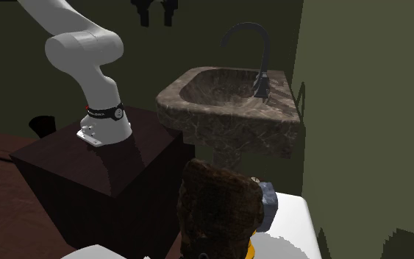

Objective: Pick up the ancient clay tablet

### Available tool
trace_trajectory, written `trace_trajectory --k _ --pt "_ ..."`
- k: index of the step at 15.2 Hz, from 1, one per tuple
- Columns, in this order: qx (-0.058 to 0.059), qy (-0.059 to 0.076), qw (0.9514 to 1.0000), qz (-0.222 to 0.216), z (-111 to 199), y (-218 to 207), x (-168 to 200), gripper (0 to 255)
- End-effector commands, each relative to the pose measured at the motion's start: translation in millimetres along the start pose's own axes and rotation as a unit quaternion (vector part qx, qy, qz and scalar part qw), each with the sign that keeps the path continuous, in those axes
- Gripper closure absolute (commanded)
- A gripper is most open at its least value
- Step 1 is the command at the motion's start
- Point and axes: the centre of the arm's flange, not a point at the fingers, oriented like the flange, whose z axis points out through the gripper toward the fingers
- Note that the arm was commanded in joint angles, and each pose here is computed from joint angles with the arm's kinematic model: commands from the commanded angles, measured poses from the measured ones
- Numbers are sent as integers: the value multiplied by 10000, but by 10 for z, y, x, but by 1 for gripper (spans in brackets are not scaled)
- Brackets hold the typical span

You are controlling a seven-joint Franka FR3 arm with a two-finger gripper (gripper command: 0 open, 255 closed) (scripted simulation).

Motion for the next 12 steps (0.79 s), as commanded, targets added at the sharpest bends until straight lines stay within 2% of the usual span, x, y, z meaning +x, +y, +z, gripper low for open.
trace_trajectory --k 1,12 --pt "0 0 10000 0 0 0 0 0" --pt "-476 94 9983 318 588 647 1042 0"
